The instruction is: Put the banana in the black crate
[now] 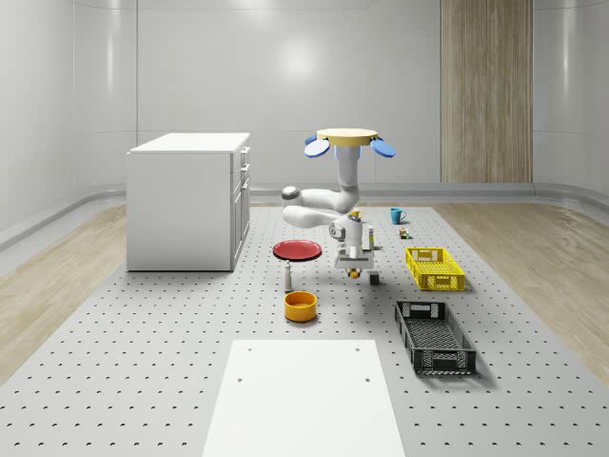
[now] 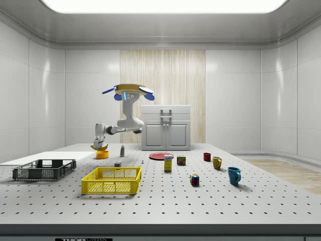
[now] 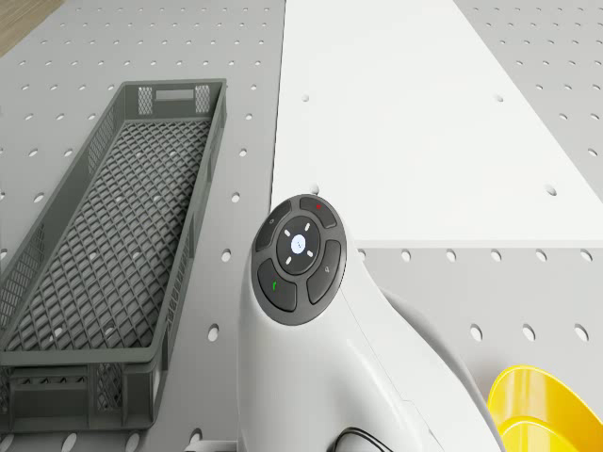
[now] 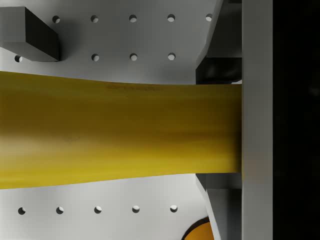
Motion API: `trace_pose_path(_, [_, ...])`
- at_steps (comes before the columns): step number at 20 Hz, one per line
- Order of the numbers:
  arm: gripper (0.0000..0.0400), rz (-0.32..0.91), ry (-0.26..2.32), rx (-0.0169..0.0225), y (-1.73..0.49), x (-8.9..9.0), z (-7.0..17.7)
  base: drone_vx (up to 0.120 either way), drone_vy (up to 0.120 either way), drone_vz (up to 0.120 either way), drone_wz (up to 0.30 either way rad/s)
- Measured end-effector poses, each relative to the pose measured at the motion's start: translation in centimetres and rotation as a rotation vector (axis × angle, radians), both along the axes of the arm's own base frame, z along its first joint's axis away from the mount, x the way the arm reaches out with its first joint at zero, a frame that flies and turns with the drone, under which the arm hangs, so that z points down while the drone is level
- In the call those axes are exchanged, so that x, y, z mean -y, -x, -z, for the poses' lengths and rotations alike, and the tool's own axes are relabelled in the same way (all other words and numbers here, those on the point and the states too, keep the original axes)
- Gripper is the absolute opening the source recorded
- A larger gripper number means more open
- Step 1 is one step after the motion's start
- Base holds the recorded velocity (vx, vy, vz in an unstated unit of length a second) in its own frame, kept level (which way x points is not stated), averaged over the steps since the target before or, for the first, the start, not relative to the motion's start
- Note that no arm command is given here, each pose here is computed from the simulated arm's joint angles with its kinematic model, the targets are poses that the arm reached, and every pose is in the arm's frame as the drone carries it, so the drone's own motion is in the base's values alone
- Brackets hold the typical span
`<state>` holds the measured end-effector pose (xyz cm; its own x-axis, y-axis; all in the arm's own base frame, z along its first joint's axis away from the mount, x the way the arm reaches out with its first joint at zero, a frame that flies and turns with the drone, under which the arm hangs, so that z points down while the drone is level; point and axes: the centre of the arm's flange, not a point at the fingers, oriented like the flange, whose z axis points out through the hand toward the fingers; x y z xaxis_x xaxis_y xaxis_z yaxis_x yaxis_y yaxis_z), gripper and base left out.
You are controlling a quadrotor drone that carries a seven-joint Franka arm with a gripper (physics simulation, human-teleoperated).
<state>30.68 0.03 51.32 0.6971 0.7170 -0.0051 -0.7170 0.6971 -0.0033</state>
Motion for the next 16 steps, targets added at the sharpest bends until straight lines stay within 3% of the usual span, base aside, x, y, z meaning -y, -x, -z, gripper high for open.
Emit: trace_pose_path(16, [0.0199, 0.0, 0.0, 0.0, 0.0, 0.0, 0.04, 0.12, 0.12, 0.007, 0.0])
